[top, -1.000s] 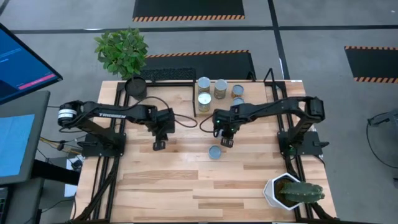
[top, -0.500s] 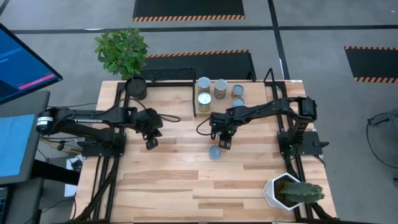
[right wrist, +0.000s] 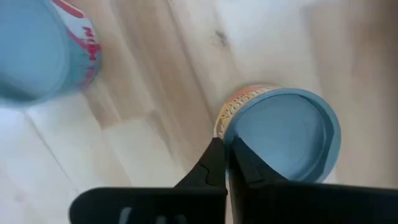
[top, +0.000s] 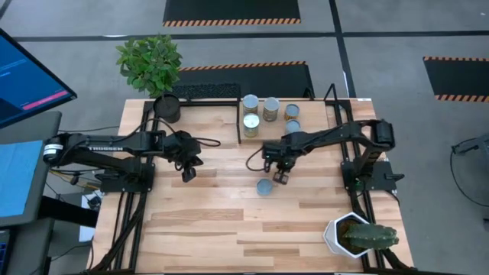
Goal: Pick and place cans onto a shelf
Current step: Put the canned mushrooms on the shelf
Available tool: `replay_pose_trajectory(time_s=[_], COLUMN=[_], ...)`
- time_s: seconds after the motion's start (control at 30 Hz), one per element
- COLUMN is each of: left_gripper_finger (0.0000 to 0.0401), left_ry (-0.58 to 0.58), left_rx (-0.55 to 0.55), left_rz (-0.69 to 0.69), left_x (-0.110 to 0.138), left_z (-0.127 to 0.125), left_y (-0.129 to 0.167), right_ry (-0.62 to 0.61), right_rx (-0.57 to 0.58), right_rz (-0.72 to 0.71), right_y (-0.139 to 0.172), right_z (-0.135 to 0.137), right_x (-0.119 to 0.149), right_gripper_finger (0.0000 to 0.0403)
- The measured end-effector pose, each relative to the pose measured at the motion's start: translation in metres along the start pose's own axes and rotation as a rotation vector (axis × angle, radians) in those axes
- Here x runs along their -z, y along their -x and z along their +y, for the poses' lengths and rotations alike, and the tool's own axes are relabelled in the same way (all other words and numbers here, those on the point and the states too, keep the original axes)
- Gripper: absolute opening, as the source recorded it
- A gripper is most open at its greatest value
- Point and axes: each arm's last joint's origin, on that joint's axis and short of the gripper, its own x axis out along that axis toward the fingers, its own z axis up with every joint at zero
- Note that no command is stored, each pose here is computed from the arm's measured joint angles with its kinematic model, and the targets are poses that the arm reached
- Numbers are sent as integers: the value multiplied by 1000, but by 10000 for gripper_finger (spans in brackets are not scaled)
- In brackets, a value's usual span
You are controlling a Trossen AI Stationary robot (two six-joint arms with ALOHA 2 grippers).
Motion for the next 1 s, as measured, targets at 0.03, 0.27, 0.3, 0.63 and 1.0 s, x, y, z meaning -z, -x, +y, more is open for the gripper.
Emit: replay_pose_trajectory(time_s=[0.03,0.27,0.3,0.63,1.0], left_gripper_finger=[0,0,0,0,0], left_ry=[0,0,0,-5,35], left_rx=[0,2,3,-3,-17], left_rz=[0,-7,-13,-94,-111], left_x=[0,-1,-1,-9,-10], left_z=[0,0,0,-1,-1], left_y=[0,0,0,0,1], right_ry=[-3,-97,-122,-405,-379], right_rx=[6,-12,-17,144,329], right_rz=[-1,-15,-29,-354,-474], right_y=[8,78,89,155,162], right_z=[0,-8,-11,-52,-111], right_x=[4,46,54,100,83], right_gripper_finger=[6,5,5,5,4])
